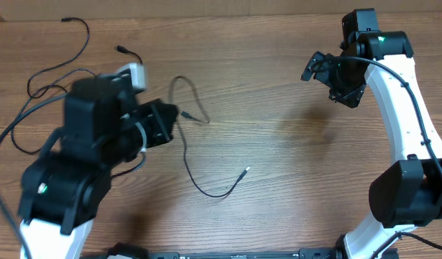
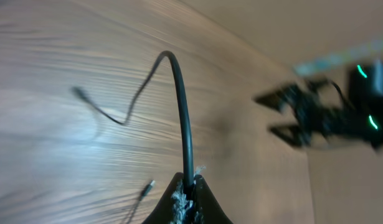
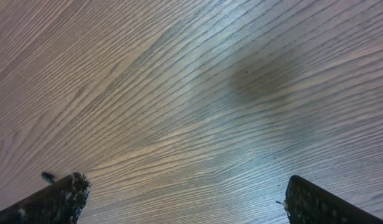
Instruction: Untangle cables
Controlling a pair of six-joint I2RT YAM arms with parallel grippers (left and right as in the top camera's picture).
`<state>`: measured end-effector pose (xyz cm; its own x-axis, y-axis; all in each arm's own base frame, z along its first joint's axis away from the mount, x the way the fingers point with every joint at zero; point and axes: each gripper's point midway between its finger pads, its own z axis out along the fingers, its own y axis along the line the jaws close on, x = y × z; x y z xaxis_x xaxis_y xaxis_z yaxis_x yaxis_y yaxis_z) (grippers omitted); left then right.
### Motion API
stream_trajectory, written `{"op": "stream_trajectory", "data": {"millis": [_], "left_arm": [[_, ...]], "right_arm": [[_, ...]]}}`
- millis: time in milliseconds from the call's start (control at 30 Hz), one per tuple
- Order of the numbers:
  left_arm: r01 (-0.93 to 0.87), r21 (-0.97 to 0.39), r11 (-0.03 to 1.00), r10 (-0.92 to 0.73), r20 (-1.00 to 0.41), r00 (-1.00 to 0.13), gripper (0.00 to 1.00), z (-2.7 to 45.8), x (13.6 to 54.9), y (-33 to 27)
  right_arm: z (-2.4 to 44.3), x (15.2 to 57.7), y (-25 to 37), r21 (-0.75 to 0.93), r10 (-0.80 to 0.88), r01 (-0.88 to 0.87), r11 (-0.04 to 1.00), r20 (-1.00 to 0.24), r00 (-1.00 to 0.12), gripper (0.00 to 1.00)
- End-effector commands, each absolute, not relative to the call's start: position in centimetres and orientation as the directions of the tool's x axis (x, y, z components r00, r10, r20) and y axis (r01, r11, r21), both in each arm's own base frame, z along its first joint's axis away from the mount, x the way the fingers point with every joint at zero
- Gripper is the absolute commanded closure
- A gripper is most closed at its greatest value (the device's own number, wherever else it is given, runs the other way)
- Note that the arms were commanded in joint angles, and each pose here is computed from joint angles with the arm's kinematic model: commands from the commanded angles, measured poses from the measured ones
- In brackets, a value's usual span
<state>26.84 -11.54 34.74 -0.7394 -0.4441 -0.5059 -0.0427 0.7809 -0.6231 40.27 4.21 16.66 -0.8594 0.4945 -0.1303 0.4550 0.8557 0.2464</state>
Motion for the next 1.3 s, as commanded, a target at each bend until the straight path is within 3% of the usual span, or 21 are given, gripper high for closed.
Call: {"op": "stream_trajectory", "data": {"millis": [0,400,700,1067,1267], "left_arm": [[-0.298,-0.634,0.713,-0.669,-0.489,-0.56,0.96,35.4,26.1,-6.2],[-0.634,-0.535,0.558,-0.828,-0.403,-0.39,0.96,32.0,21.7,1.8],[-0.791,-0.448,0.416,-0.868,-0.455,-0.198,0.96,31.2,20.7,8.8],[-0.967,-0.25,0.05,-0.928,-0.371,0.047,0.96,25.7,19.2,18.8],[-0.96,-0.169,-0.224,-0.919,-0.291,0.266,0.96,22.2,16.4,23.5]], "right_arm": [[17.1,40.3,3.8,0.239,0.494,0.453,0.859,-0.153,-0.856,0.0],[17.1,40.3,3.8,0.239,0.494,0.453,0.859,-0.153,-0.856,0.0],[17.1,40.3,3.8,0.239,0.494,0.453,0.859,-0.153,-0.856,0.0],[17.1,40.3,3.8,0.239,0.494,0.453,0.859,-0.153,-0.856,0.0],[17.1,40.3,3.8,0.238,0.494,0.453,0.859,-0.152,-0.856,0.0]]}}
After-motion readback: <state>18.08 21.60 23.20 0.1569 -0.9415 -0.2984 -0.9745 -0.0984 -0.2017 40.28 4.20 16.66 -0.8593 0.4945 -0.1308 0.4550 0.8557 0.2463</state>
